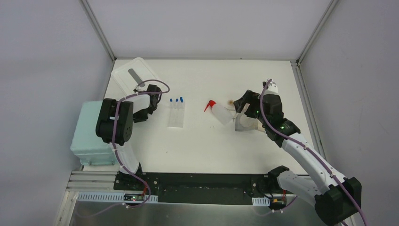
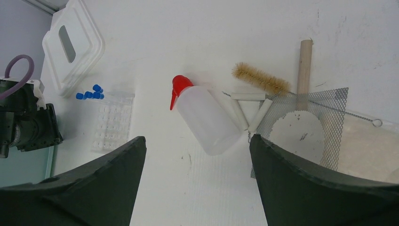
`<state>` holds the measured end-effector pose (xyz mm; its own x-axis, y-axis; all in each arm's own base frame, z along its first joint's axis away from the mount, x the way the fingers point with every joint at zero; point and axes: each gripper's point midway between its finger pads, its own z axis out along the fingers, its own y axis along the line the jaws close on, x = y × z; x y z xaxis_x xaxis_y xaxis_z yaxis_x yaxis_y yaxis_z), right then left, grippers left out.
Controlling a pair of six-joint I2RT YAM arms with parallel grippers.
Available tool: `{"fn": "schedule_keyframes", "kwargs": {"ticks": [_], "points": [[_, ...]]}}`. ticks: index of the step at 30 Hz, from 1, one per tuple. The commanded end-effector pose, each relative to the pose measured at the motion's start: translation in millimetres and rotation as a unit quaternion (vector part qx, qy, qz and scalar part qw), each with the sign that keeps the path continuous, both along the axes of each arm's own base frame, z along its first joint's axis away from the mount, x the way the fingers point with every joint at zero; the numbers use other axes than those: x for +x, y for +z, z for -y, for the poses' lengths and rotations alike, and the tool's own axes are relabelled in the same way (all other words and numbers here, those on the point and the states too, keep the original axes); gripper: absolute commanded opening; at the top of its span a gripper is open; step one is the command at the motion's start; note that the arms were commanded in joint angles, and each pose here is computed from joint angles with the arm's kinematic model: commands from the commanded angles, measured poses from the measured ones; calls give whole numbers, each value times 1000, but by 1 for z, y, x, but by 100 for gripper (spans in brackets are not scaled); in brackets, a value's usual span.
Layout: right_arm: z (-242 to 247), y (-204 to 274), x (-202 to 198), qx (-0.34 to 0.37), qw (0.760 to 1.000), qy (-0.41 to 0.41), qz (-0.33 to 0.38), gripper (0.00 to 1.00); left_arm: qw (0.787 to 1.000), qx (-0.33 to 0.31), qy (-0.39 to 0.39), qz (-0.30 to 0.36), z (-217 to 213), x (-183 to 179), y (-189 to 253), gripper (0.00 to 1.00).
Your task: Organize the chemistry lab equipment
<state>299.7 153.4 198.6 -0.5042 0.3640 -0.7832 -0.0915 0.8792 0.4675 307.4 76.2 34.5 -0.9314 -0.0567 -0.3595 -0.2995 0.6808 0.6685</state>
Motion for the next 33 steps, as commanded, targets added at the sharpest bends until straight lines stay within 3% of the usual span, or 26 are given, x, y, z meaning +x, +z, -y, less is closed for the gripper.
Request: {"fn": "schedule_keyframes", "kwargs": {"ticks": [1, 3, 11, 15, 27, 33], "points": [[-1, 16, 3, 21, 999, -1, 25, 84, 1000, 12, 6, -18, -8, -3, 2, 36], [-1, 16, 3, 21, 999, -1, 25, 84, 1000, 7, 6, -21, -7, -3, 0, 35], [3, 18, 5, 19, 999, -11, 27, 84, 999, -47, 0, -22, 8, 1, -11, 11], [6, 19, 5, 17, 999, -16, 28, 84, 997, -72, -10, -7, 18, 9, -6, 6], [17, 22, 2, 6, 999, -34, 34, 84, 991, -111, -59, 43, 64, 50, 15, 5], [21, 22, -2, 3, 999, -40, 35, 84, 992, -105, -57, 43, 65, 47, 19, 10]]}}
